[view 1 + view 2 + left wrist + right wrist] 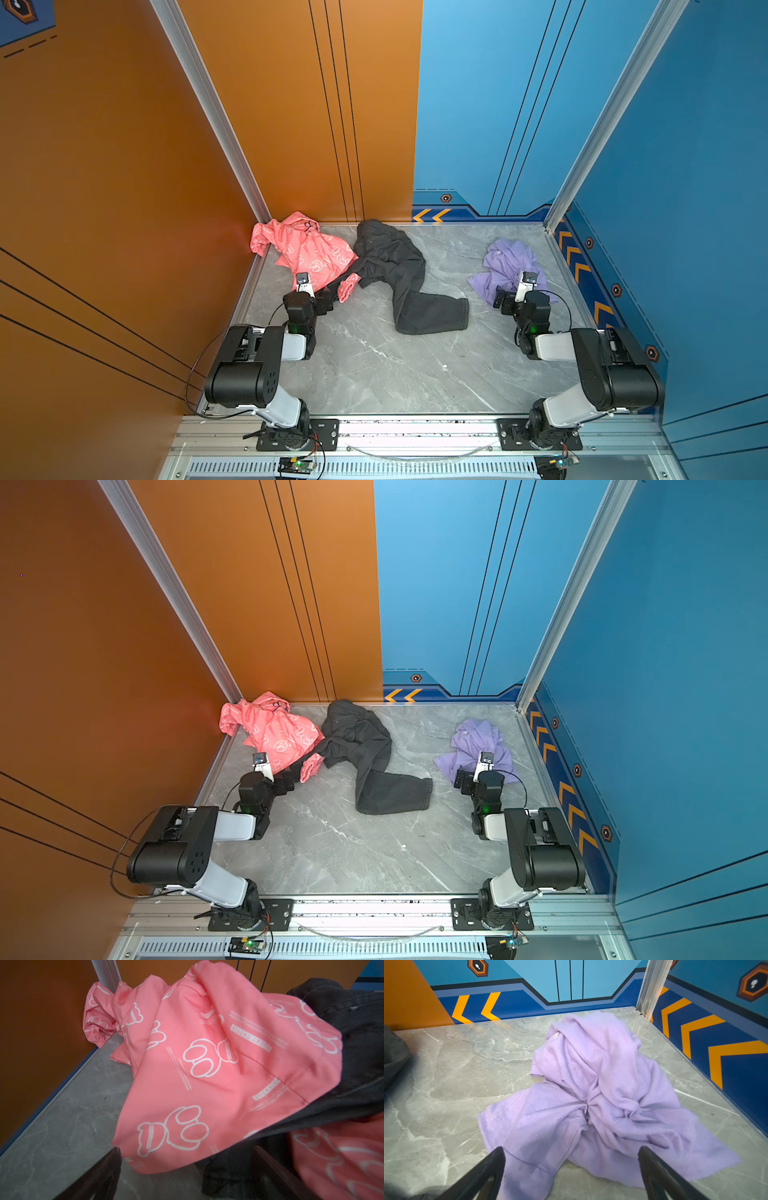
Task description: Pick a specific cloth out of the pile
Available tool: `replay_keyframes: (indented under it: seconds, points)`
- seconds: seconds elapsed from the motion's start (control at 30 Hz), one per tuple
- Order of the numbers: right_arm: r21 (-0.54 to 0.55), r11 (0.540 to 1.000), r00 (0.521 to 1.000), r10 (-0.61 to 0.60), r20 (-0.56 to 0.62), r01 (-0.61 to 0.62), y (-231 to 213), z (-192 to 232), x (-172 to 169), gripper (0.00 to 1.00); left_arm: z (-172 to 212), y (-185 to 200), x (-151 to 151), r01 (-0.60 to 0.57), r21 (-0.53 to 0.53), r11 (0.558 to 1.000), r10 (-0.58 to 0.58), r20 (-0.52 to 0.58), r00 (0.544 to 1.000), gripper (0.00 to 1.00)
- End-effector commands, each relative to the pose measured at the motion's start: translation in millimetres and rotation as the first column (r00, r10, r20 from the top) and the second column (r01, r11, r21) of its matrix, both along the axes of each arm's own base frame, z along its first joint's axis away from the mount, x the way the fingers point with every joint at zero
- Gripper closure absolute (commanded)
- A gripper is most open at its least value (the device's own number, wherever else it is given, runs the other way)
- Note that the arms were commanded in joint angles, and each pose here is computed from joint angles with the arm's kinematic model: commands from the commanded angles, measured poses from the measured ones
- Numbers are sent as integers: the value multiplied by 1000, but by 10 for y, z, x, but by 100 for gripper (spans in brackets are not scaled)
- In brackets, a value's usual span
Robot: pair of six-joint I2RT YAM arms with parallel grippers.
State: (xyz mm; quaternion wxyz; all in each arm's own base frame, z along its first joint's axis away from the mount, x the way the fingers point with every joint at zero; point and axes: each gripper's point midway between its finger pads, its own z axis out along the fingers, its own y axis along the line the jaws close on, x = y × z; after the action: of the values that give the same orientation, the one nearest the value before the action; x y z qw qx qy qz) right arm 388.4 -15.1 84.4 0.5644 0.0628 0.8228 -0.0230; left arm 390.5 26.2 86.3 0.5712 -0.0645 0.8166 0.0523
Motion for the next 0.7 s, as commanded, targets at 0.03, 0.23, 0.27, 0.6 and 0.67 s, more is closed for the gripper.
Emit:
replay_keyframes:
  seconds: [0.03, 0.23, 0.27, 0.6, 0.67]
  points:
    - [-28, 999, 999, -13, 30, 14, -22, 84, 53, 0, 48, -75, 35, 34, 44, 998, -34, 13, 999, 2]
    - [-28, 999, 999, -14, 28, 15, -22, 81, 51, 0, 45, -161, 40, 65, 67, 996, -65, 4, 998, 2]
    - [-29, 999, 999, -14, 29, 15, -23, 83, 51, 0, 45, -160, 43, 63, 67, 996, -64, 4, 998, 2]
    - [-28, 1000, 999, -13, 30, 14, -21, 88, 55, 0, 30, -150, 71, 76, 50, 996, -75, -6, 997, 2]
    - [-28, 1000, 999, -13, 29, 13, -18, 86, 55, 0, 34, -155, 69, 78, 47, 996, -78, -5, 997, 2]
